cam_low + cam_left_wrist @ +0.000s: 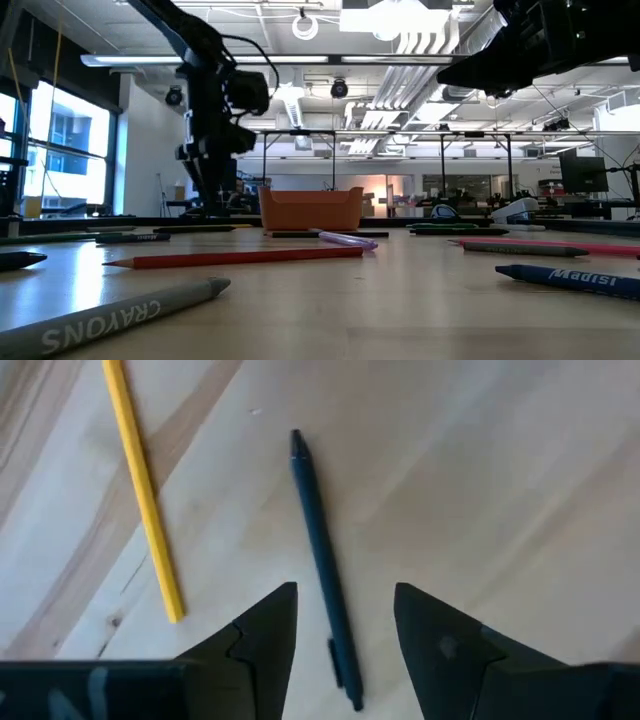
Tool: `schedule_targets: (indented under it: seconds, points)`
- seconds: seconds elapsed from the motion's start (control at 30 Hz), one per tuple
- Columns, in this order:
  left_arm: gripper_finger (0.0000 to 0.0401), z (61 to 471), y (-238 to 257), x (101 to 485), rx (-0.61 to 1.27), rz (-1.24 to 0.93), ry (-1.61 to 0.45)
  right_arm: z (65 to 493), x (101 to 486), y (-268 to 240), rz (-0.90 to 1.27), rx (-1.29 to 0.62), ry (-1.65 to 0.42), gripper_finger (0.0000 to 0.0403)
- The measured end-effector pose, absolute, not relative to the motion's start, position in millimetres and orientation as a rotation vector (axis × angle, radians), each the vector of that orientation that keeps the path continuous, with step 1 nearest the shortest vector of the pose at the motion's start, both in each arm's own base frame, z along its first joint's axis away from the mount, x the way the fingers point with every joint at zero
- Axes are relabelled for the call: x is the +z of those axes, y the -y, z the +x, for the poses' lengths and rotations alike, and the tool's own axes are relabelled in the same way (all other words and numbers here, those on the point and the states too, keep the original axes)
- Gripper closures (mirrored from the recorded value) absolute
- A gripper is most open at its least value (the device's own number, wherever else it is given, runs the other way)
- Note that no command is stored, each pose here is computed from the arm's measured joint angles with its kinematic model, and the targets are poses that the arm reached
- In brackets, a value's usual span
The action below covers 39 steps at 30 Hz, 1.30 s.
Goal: Sort crayons/erasers/pens/pencils in bins
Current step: Put the black pen into the white bin
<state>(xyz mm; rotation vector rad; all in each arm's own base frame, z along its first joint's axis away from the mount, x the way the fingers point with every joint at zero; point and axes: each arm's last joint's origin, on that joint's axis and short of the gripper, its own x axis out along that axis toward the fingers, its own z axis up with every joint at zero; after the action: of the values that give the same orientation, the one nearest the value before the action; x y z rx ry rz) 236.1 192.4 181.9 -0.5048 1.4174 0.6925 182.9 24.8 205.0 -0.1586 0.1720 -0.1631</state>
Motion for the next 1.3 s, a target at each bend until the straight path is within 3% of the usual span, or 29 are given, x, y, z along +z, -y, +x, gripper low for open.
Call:
schedule_targets:
  seconds: [0.3,0.63,1.0,1.3]
  points:
    - [0.0242,259,-215,154,0.717,-0.5,-1.508,183,205,-25,-0.179,-0.161,-0.173,0.0403]
    - [0.0245,253,-225,144,0.76,-0.55,-1.525,183,205,-25,-0.178,-0.161,-0.173,0.0403]
    - [0.0313,257,-220,144,0.704,-0.511,-1.548,183,205,-25,-0.178,-0.162,-0.173,0.0403]
    - [0.0331,259,-217,144,0.684,-0.515,-1.546,183,205,-25,-0.177,-0.161,-0.173,0.0403]
